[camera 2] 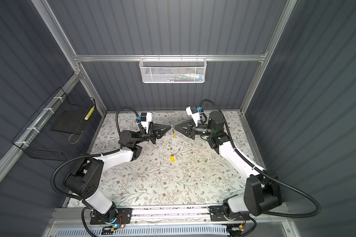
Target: Put the keys on the keyring
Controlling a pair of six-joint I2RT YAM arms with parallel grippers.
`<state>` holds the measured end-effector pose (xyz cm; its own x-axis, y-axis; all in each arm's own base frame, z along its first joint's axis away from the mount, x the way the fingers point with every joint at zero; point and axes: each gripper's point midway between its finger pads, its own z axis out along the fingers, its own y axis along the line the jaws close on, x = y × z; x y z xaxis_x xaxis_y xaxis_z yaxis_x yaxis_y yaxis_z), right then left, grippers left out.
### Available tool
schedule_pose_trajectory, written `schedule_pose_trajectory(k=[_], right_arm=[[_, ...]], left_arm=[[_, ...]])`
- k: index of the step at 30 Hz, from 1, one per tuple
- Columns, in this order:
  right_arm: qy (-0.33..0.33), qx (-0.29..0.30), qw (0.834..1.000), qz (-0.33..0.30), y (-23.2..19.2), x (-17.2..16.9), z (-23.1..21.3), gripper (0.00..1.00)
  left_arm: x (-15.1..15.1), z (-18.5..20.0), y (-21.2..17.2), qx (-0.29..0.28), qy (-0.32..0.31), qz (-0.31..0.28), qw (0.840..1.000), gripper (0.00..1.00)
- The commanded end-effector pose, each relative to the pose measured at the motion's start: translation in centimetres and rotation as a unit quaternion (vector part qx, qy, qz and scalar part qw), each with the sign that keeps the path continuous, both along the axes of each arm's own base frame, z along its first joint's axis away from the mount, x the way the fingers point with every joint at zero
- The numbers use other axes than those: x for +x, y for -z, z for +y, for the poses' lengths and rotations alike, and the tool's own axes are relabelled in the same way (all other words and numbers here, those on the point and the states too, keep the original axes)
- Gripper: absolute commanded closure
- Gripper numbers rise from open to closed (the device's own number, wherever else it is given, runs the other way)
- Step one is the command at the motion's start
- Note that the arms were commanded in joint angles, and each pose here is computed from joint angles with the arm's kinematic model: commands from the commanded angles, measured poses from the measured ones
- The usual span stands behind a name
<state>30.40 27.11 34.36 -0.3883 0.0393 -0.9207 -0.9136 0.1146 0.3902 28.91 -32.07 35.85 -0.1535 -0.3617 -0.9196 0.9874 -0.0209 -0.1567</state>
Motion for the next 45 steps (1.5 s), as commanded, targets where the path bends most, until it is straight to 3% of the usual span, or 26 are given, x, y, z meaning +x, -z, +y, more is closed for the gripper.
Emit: schedule_pose_trajectory(k=[1,20,45], right_arm=[[-0.017,0.004,1.000,-0.020,-1.0,-0.3,0.4,0.79],[-0.028,-0.004,0.999,-0.021,-0.6,-1.5,0.7,1.00],[-0.045,-0.016,0.999,-0.006,0.9,-1.6,1.8,1.00]], left_arm=[[-0.9,0.1,-1.6,-0.018,0.010,-0.033,0.999,1.00],[-0.6,0.9,-1.7,-0.032,-0.029,-0.037,0.998,1.00],[-1.7,0.4,-1.0,-0.041,-0.051,-0.039,0.997,1.00]])
